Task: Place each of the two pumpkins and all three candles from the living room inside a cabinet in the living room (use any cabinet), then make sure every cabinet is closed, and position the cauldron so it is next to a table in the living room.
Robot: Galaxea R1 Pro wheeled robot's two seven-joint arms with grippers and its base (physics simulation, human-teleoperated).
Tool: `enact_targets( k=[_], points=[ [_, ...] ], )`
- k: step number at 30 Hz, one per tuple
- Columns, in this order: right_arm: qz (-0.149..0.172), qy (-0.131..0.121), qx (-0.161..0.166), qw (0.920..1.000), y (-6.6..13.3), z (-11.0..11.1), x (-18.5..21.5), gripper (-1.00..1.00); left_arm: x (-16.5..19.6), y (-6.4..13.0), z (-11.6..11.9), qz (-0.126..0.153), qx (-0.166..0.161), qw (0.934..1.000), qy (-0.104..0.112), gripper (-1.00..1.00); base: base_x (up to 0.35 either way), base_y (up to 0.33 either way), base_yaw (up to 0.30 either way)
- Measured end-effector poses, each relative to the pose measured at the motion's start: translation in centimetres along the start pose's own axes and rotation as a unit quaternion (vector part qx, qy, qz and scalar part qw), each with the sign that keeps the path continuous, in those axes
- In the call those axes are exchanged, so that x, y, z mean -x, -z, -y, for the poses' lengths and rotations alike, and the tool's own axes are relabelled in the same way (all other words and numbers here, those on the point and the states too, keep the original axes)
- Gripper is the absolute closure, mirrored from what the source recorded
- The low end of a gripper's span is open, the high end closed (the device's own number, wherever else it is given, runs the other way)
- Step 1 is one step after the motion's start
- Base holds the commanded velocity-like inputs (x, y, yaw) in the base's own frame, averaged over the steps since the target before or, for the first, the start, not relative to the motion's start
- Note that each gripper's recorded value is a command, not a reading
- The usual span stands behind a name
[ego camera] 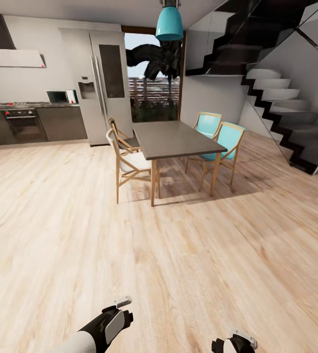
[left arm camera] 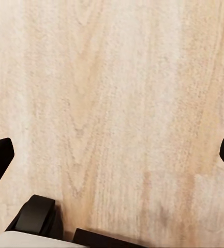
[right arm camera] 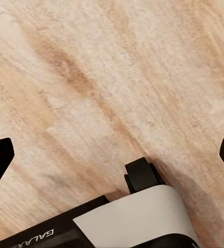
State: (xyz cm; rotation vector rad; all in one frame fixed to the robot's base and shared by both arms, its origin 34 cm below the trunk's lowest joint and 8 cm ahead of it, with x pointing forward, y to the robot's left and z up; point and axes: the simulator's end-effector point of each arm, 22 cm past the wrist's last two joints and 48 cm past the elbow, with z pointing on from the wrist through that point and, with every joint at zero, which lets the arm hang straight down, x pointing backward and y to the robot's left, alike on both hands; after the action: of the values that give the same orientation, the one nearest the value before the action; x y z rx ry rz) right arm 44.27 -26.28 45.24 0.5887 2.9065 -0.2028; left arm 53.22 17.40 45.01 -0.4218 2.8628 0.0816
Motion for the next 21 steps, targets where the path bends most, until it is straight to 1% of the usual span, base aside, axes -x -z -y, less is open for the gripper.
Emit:
enact_targets(
  k=[3, 11, 21],
  points=[
    [0.007, -0.004, 0.000, 1.0000, 0.54, 0.06, 0.48, -1.00, 0.22, 0.54, 0.09, 0.001, -0.001, 1.0000, 0.000, -1.00, 0.000, 0.000, -0.232],
    [-0.002, -0.005, -0.005, 1.0000, 0.15, 0.47, -0.40, -1.00, 0.30, 0.55, 0.07, 0.002, -0.001, 1.0000, 0.000, -1.00, 0.000, 0.000, -0.278],
    [-0.003, -0.005, -0.006, 1.0000, 0.12, 0.53, -0.46, -1.00, 0.25, 0.53, 0.05, 0.002, 0.000, 1.0000, 0.000, -1.00, 0.000, 0.000, -0.285]
  ],
)
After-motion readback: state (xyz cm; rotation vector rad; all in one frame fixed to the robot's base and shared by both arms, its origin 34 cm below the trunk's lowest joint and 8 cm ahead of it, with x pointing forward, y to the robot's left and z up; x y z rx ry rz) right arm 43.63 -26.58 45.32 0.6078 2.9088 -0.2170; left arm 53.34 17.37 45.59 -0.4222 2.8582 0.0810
